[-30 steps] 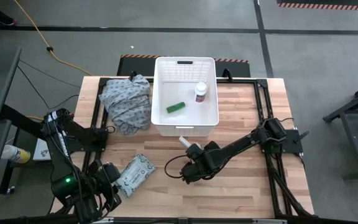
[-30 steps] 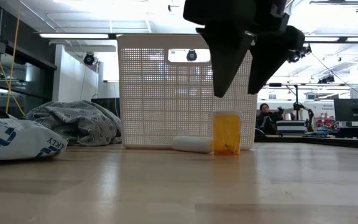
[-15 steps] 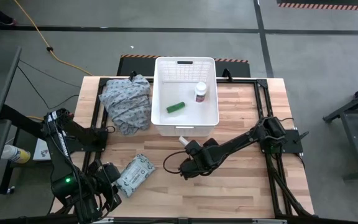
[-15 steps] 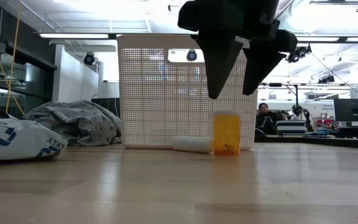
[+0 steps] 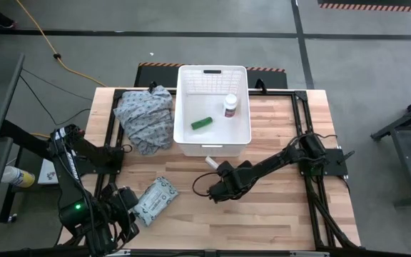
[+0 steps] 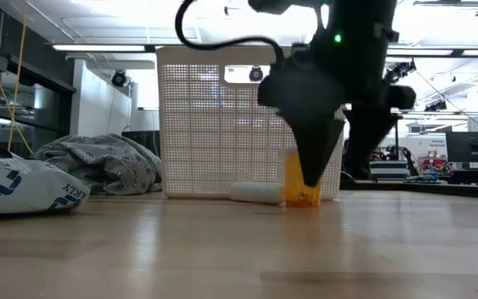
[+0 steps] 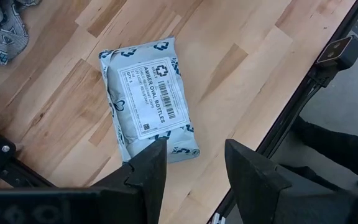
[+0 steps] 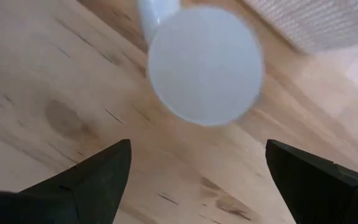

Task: Pick & place medical supplies in basket/bin
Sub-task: Put the orange pill bottle into the white bin

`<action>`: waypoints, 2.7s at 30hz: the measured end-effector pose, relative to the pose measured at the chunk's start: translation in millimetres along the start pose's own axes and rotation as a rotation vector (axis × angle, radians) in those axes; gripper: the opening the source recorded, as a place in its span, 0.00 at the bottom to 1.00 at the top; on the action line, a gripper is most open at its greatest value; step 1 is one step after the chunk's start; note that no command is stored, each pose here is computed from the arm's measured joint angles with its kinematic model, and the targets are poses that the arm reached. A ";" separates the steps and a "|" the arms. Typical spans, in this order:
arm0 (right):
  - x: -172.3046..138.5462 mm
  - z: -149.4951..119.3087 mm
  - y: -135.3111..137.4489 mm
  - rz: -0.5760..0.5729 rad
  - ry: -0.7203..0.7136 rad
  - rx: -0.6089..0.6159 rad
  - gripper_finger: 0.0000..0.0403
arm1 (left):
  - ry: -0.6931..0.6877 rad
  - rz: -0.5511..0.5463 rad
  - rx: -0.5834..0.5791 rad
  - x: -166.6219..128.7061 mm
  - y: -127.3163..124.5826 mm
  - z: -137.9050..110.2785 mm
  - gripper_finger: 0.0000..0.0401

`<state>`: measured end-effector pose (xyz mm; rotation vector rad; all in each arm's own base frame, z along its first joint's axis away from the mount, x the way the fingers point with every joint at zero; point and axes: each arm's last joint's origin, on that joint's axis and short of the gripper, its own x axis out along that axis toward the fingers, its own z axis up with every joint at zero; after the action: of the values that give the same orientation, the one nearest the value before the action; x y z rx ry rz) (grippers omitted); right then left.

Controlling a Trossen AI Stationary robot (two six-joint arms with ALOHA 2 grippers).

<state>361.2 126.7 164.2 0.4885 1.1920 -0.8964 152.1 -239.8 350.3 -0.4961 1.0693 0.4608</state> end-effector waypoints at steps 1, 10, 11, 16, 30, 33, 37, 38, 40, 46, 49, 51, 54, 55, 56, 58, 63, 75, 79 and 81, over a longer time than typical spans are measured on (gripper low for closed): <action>3.1 -1.4 -0.5 0.001 0.002 0.004 0.89 | 0.000 0.000 0.000 0.0 0.0 0.0 0.49; 9.1 -2.2 2.2 0.034 -0.045 0.019 0.89 | -0.002 0.000 0.002 0.1 0.0 0.0 0.49; 9.2 -1.9 2.5 0.037 -0.050 0.022 0.89 | -0.002 0.000 0.001 0.0 0.0 0.1 0.49; 9.1 -1.1 2.2 0.029 -0.076 0.022 0.89 | -0.002 0.000 0.001 0.0 0.0 0.1 0.49; 11.1 8.7 5.5 0.066 -0.134 0.043 0.89 | -0.004 -0.004 -0.001 0.1 -0.4 0.1 0.49; 12.1 11.0 4.6 0.063 -0.131 0.051 0.89 | -0.004 -0.004 -0.001 0.1 -0.4 0.0 0.49; 12.8 12.3 4.1 0.064 -0.122 0.058 0.88 | -0.004 -0.004 -0.001 0.1 -0.4 0.0 0.49; 12.8 12.3 4.1 0.064 -0.123 0.058 0.86 | -0.004 -0.004 -0.001 0.1 -0.4 0.1 0.49; 12.8 12.3 4.1 0.064 -0.123 0.058 0.84 | -0.004 -0.004 -0.001 0.0 -0.4 0.1 0.49; 12.8 12.4 4.1 0.063 -0.124 0.058 0.74 | -0.004 -0.004 -0.001 0.0 -0.4 0.1 0.49; 12.8 12.3 4.0 0.063 -0.124 0.058 0.70 | -0.004 -0.004 -0.001 0.0 -0.4 0.1 0.49; 12.8 12.3 4.0 0.063 -0.124 0.058 0.68 | -0.004 -0.004 -0.001 0.1 -0.3 0.0 0.49; 12.8 12.3 4.0 0.062 -0.124 0.058 0.63 | -0.004 -0.004 -0.001 0.0 -0.4 0.1 0.49; 12.8 12.3 4.0 0.063 -0.124 0.058 0.62 | -0.004 -0.003 -0.001 0.1 -0.3 0.1 0.49; 12.9 12.3 3.9 0.062 -0.124 0.057 0.61 | -0.004 -0.003 -0.001 0.1 -0.3 0.1 0.49; 12.9 12.3 3.9 0.062 -0.124 0.058 0.57 | -0.003 -0.003 -0.001 0.1 -0.3 0.0 0.49; 12.9 12.3 3.9 0.061 -0.124 0.057 0.49 | -0.004 -0.003 -0.001 0.1 -0.3 0.1 0.49; 12.8 11.9 4.0 0.062 -0.121 0.052 0.42 | -0.003 -0.003 -0.001 0.1 -0.3 0.1 0.49; 12.9 11.4 3.4 0.059 -0.108 0.048 0.44 | -0.004 -0.003 0.000 0.1 -0.3 0.1 0.49; 12.2 11.3 3.2 0.061 -0.102 0.047 0.44 | -0.004 -0.003 0.000 0.1 -0.3 0.1 0.49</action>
<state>371.5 116.0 156.0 0.5087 1.0595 -0.8884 152.3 -239.9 350.3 -0.4968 1.0651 0.4591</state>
